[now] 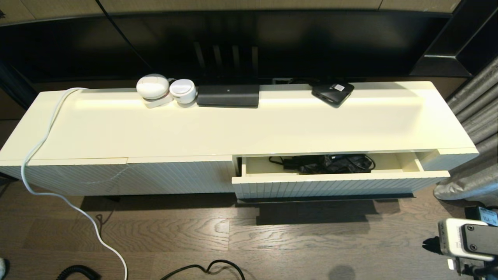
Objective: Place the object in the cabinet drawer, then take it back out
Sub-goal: Open the drawer
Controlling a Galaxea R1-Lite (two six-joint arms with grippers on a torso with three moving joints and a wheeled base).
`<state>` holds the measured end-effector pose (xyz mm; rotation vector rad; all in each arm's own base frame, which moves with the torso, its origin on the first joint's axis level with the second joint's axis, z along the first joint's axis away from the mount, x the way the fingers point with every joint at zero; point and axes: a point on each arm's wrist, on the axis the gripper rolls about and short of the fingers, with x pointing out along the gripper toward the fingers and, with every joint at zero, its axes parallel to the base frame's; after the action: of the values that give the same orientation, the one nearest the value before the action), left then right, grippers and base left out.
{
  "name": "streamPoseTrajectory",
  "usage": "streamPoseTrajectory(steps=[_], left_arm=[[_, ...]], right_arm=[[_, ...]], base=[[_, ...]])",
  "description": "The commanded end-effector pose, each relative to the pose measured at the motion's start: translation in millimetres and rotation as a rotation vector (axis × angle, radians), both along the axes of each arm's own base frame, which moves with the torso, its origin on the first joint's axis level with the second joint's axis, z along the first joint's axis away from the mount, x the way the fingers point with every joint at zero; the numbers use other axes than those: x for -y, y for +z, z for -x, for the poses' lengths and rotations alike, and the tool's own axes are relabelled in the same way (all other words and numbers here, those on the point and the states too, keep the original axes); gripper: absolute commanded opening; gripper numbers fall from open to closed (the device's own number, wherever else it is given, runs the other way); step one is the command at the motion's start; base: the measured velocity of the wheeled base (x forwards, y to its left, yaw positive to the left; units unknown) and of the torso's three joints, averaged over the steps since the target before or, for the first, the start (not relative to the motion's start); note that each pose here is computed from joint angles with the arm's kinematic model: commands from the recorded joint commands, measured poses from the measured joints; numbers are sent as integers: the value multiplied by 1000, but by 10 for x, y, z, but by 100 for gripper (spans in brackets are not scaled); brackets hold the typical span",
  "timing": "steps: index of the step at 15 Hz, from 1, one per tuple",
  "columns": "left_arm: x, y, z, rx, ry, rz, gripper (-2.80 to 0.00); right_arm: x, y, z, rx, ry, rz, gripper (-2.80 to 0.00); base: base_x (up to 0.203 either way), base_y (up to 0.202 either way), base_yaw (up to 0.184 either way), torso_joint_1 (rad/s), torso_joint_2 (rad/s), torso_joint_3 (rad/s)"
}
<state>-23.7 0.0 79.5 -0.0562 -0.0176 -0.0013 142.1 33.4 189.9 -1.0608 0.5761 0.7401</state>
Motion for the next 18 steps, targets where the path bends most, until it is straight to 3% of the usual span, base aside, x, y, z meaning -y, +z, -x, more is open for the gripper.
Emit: streamPoseTrajectory(steps=[1, 7, 12, 18], left_arm=[[0, 0, -1, -1, -1, 1, -280], [0, 0, -1, -1, 0, 1, -280], [0, 0, -1, -1, -1, 1, -280], [0, 0, -1, -1, 1, 1, -280]], right_arm=[[-60, -90, -286, -33, -1, 14, -280], [-196, -211, -940, 112, -16, -2, -280], [-265, -172, -1161, 193, -19, 27, -280], [-272, -195, -1283, 244, 58, 114, -280]], base=[[0, 0, 0, 0, 0, 0], [0, 0, 0, 0, 0, 0], [0, 0, 0, 0, 0, 0], [0, 0, 0, 0, 0, 0]])
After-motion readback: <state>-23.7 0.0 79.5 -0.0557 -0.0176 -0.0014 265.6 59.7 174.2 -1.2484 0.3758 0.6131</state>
